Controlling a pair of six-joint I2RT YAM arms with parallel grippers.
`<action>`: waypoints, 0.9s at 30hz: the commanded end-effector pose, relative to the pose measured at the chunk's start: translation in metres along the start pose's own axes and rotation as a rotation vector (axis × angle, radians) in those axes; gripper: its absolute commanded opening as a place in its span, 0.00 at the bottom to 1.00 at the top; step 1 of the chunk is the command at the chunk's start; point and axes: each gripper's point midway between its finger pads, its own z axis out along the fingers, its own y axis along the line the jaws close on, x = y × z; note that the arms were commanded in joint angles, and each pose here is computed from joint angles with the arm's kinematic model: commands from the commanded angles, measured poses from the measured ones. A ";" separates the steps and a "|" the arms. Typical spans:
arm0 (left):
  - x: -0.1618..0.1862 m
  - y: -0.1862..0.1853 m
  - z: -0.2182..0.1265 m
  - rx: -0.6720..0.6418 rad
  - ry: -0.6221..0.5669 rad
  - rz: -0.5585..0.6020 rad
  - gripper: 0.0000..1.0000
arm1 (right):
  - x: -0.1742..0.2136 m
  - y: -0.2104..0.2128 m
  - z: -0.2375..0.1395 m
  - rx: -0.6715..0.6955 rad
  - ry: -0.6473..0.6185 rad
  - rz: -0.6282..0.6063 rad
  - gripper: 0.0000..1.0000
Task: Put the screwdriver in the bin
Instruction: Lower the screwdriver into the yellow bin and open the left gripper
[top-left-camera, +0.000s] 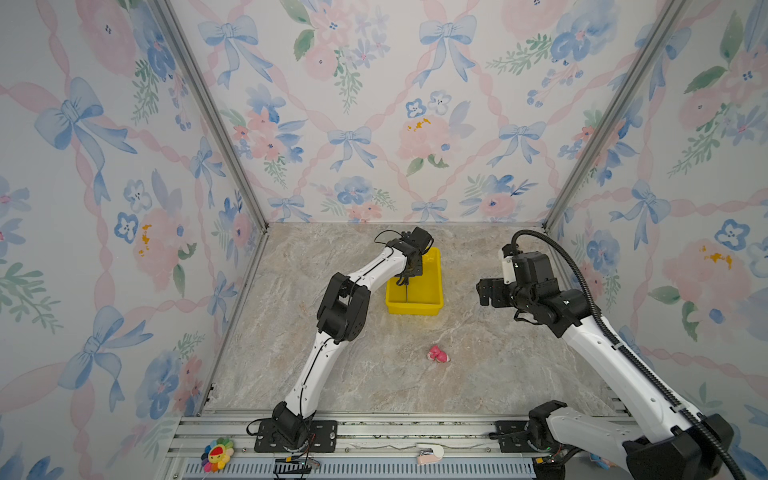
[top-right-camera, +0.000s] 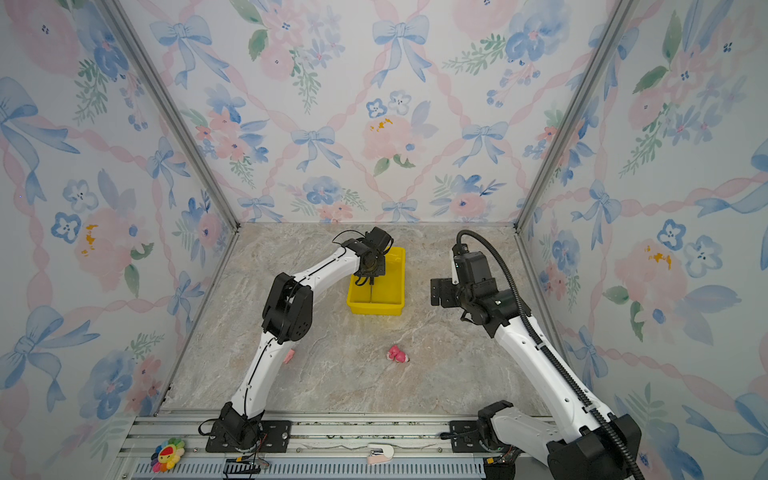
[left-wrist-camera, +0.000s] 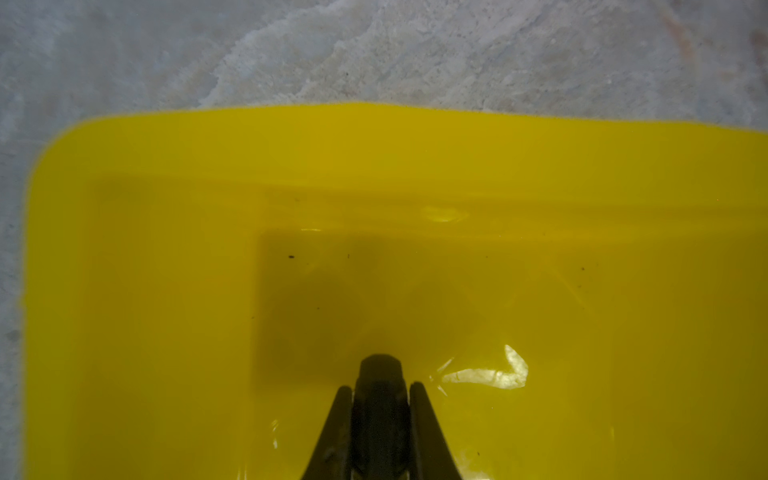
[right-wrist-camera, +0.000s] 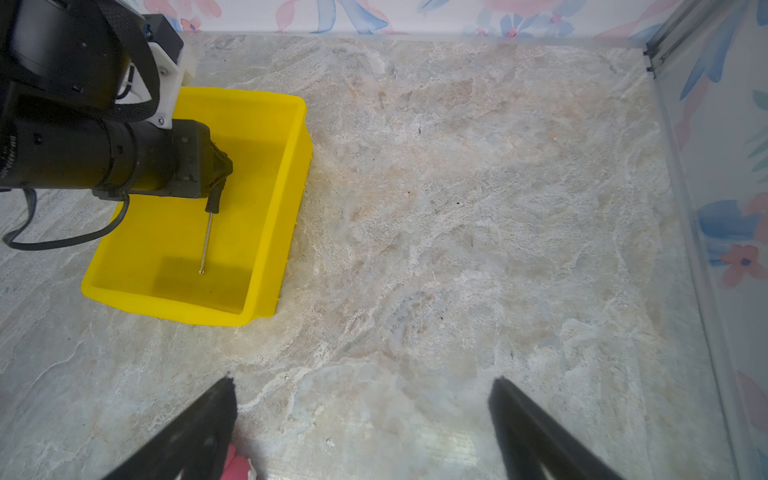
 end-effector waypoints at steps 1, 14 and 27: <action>0.014 0.004 0.014 -0.037 0.030 0.007 0.06 | 0.001 -0.005 -0.003 0.011 -0.011 0.001 0.97; 0.025 0.007 0.025 -0.060 0.051 0.003 0.06 | 0.000 -0.006 -0.005 0.010 -0.018 0.002 0.97; 0.049 0.013 0.035 -0.095 0.096 0.004 0.11 | -0.004 -0.009 -0.013 0.018 -0.041 0.002 0.97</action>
